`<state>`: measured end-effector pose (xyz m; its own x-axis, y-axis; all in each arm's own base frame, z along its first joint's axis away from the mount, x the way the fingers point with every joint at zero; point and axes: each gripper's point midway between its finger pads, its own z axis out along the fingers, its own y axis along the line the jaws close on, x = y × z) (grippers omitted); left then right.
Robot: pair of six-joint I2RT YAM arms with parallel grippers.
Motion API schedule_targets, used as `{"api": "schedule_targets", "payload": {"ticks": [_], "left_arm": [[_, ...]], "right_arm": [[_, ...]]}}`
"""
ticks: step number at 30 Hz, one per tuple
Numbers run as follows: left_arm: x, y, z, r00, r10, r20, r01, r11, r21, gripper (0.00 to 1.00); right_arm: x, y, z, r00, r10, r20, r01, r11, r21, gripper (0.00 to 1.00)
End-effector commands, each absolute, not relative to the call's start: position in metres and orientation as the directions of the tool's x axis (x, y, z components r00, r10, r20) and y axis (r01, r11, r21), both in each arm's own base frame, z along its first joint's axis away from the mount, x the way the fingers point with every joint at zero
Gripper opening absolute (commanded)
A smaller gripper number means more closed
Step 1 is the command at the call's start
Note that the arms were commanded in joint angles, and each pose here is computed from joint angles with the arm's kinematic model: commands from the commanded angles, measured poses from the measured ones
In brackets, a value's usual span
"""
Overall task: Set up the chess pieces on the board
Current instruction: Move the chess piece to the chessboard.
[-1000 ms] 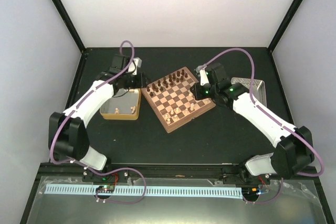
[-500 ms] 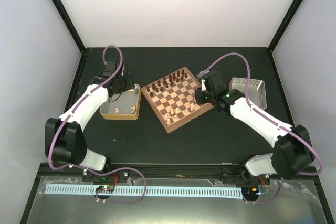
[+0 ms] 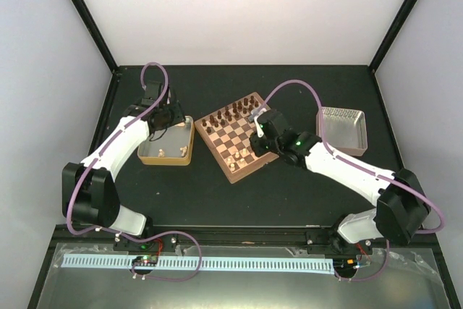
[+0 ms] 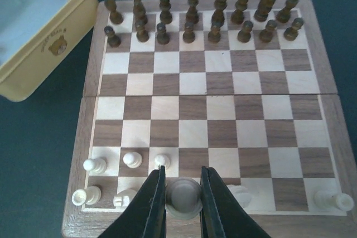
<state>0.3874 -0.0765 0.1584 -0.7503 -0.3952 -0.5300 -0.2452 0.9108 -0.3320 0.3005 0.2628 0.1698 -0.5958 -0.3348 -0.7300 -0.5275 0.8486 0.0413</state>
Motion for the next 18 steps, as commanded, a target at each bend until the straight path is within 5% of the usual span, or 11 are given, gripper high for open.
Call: {"api": "schedule_targets", "payload": {"ticks": [1, 7, 18], "left_arm": [[0.385, -0.074, 0.153, -0.756, -0.411, -0.509, -0.265, 0.904, -0.336, 0.52], [0.384, -0.074, 0.151, -0.764, -0.408, -0.500, -0.263, 0.905, -0.336, 0.51], [0.380, -0.074, 0.149, -0.770, -0.403, -0.494, -0.256, 0.905, -0.339, 0.51]], "right_arm": [[0.297, 0.271, 0.156, -0.552, -0.405, -0.729, -0.563, 0.826, -0.033, 0.06], [0.295, 0.275, 0.149, -0.567, -0.407, -0.716, -0.550, 0.834, -0.039, 0.06], [0.321, 0.226, 0.156, -0.651, -0.206, -0.731, -0.274, 0.961, -0.027, 0.05]]}}
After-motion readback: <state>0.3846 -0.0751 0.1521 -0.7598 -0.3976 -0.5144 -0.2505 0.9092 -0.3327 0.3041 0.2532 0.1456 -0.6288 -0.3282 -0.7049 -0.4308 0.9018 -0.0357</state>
